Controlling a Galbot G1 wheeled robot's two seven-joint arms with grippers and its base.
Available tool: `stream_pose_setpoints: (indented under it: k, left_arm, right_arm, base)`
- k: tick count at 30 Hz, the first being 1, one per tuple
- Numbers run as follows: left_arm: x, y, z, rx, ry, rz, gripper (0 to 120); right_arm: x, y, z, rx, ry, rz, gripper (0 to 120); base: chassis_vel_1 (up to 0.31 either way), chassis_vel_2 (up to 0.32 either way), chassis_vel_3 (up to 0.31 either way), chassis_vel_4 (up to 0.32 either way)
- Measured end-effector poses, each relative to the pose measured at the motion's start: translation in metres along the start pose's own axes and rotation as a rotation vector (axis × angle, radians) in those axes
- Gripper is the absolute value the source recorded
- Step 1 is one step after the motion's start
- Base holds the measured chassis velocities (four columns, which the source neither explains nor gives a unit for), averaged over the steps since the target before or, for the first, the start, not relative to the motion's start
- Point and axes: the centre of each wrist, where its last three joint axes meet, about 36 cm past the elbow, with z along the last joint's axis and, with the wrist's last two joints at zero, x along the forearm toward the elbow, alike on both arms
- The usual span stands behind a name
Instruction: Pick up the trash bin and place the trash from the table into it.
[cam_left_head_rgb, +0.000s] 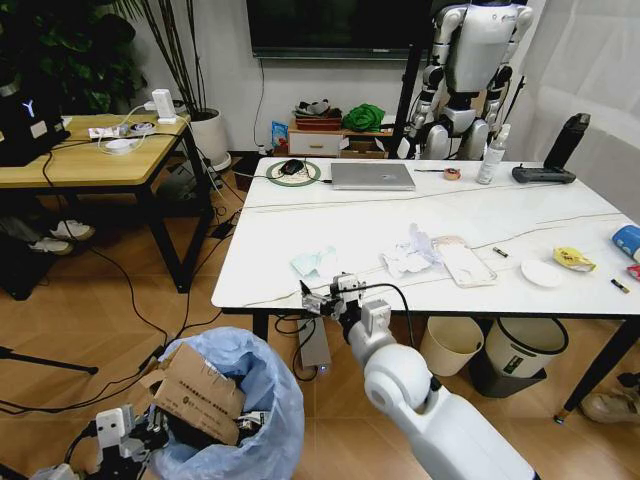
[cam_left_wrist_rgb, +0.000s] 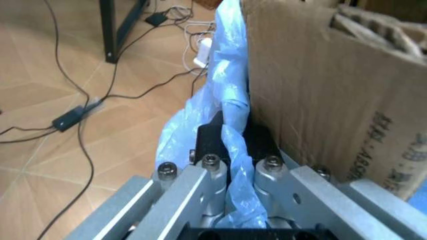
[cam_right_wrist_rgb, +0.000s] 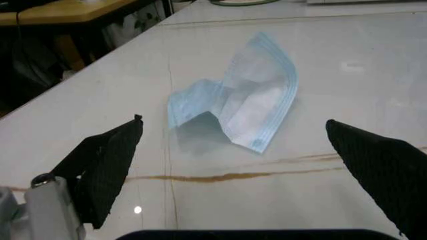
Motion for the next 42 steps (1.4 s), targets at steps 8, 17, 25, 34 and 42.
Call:
stream_pose_setpoints:
  k: [8,17,25,34,42]
  left_arm:
    - [0.001,-0.001,-0.001,0.0,-0.01,0.0,0]
    - [0.004,-0.002,-0.003,-0.002,-0.021,0.0,0]
    - [0.0,-0.001,-0.003,-0.003,-0.027,0.006,0]
    - [-0.002,-0.001,-0.003,0.0,-0.032,0.011,0]
    - [-0.004,0.0,-0.003,-0.002,-0.032,0.014,0]
  right_arm:
    - [-0.039,0.01,-0.021,-0.036,-0.013,-0.023,100]
    - [-0.078,0.006,-0.014,0.003,-0.006,-0.018,80]
    - [-0.07,0.003,-0.004,0.005,0.003,-0.023,50]
    - [-0.065,0.002,-0.003,-0.005,-0.018,-0.046,16]
    - [-0.062,0.003,-0.004,-0.015,-0.038,-0.071,0]
  base:
    - [0.0,0.0,0.0,0.0]
    - [0.0,0.0,0.0,0.0]
    - [0.0,0.0,0.0,0.0]
    - [0.0,0.0,0.0,0.0]
    - [0.0,0.0,0.0,0.0]
